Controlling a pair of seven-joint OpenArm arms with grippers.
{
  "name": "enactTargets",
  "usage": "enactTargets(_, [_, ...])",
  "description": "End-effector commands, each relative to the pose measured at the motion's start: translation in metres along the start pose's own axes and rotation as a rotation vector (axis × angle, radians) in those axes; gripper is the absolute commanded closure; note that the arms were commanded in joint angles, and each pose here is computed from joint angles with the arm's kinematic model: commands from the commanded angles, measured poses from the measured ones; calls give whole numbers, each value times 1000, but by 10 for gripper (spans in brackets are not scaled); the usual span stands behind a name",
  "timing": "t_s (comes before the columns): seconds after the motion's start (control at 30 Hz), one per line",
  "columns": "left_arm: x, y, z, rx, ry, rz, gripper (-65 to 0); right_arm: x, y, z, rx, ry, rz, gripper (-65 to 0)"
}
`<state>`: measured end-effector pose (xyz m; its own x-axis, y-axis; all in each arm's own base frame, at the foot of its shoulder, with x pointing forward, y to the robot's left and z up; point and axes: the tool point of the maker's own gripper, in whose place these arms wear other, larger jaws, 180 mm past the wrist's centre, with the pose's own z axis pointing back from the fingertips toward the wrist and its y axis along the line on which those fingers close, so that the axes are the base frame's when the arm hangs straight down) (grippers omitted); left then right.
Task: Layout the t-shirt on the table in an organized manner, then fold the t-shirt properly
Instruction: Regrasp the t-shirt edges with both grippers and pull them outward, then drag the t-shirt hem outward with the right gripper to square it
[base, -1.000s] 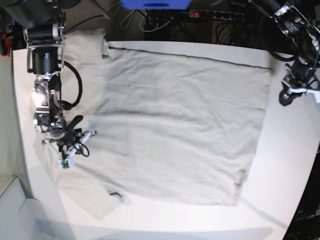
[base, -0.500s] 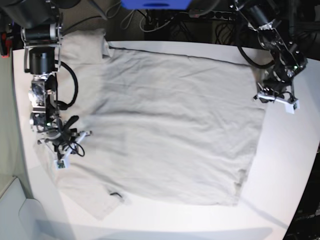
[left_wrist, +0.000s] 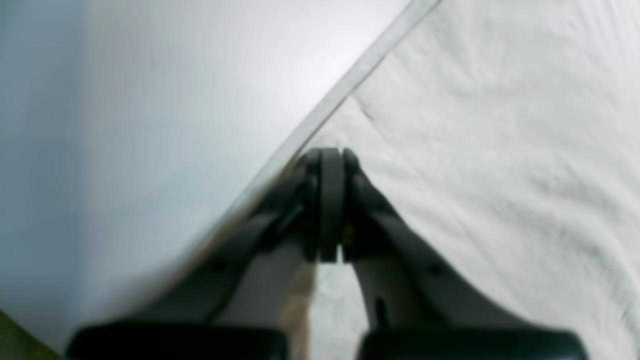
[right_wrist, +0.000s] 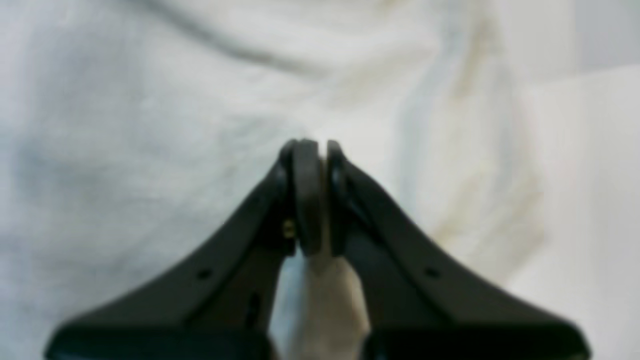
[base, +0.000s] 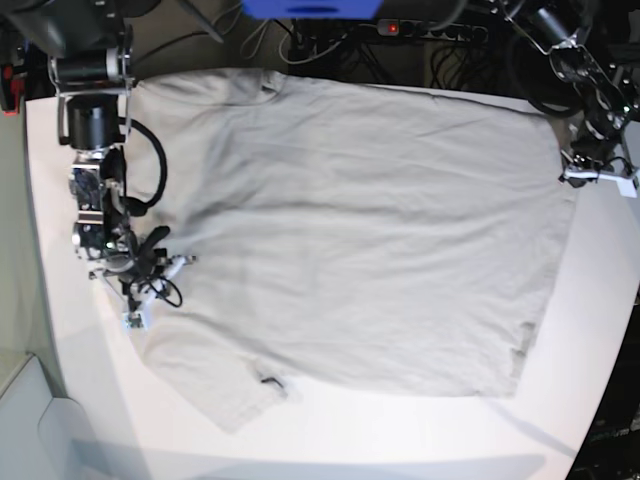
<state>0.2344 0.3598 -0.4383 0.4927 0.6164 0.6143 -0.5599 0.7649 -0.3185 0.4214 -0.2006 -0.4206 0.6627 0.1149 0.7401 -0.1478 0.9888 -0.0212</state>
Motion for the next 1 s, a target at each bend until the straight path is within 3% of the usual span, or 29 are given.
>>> enactTargets(0.0, [-17, 14, 2, 60, 80, -20, -2, 24, -5, -1, -6, -44, -2, -22])
enactTargets(0.17, [-26, 21, 6, 72, 98, -21, -2, 7, -6, -15, -1, 28, -42, -22])
enactTargets(0.43, [-31, 25, 23, 19, 72, 41, -2, 53, -16, -38, -5, -67, -103, -22])
enactTargets(0.7, [-15, 20, 41, -11, 9, 26, -2, 107, 0, -45, -7, -129, 4, -22])
enactTargets(0.97, [15, -8, 64, -152, -107, 79, -2, 113, -9, 4, -74, -169, 121, -22])
